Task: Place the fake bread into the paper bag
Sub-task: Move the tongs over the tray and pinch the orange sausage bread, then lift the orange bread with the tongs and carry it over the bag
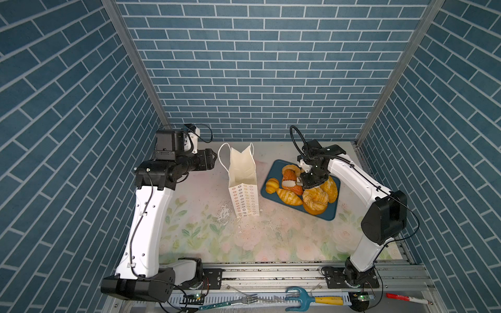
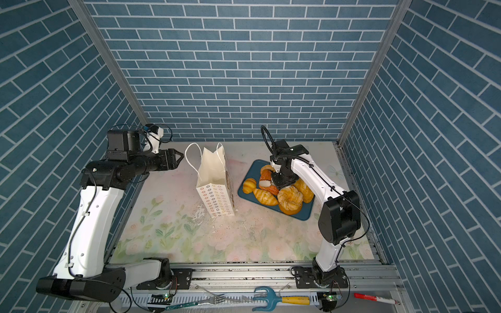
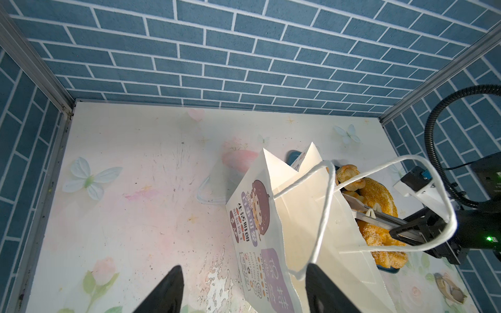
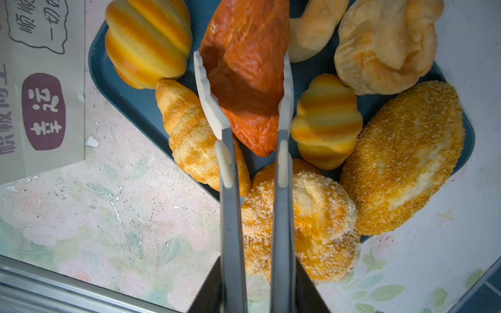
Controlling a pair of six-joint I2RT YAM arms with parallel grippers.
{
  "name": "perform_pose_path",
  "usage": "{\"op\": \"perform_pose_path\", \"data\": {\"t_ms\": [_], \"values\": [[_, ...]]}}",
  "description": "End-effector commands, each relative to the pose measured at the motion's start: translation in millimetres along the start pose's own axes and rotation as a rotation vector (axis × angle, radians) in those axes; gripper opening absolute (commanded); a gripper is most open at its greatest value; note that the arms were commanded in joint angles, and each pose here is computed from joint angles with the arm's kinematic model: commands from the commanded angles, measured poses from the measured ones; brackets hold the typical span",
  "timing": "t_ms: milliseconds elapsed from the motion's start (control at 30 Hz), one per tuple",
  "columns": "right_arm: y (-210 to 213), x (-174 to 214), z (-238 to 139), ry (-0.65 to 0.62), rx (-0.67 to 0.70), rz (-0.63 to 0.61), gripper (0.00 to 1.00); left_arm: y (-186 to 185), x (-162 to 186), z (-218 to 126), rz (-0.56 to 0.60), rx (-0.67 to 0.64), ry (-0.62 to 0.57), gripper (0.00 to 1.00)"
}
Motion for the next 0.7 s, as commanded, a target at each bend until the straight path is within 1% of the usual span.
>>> {"op": "perform_pose_path", "data": {"t_ms": [0,167,367,500,667], "values": [[-6,-15,-33,-0.119,0.062,0.013,0.28,-9,-3,1,-0.021,0.048,-0.011,0.73],[-15,-20,-58,-0.21,0.14,0.05,0.24,-16,-6,-2,-0.023,0.076,-0.02,0.73],[-21,-19,-79,-0.287,0.195,0.089,0.24,-22,-3,2,-0.015,0.096,-0.011,0.73],[-20,-21,-93,-0.347,0.198,0.1,0.24,-25,-3,6,-0.029,0.129,-0.013,0.73],[-19,-22,-114,-0.407,0.199,0.118,0.24,-22,-5,11,-0.032,0.104,-0.005,0.73]]}}
Point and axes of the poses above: each gripper's point midway between its finger pads, its own z axis out along the fingers, its own y axis along the line the jaws close on, x = y × z, the point moved 3 cm from there along -z, back along the fingers, and after that the axes turned 15 degrees about -z, right-handed, at the moved point
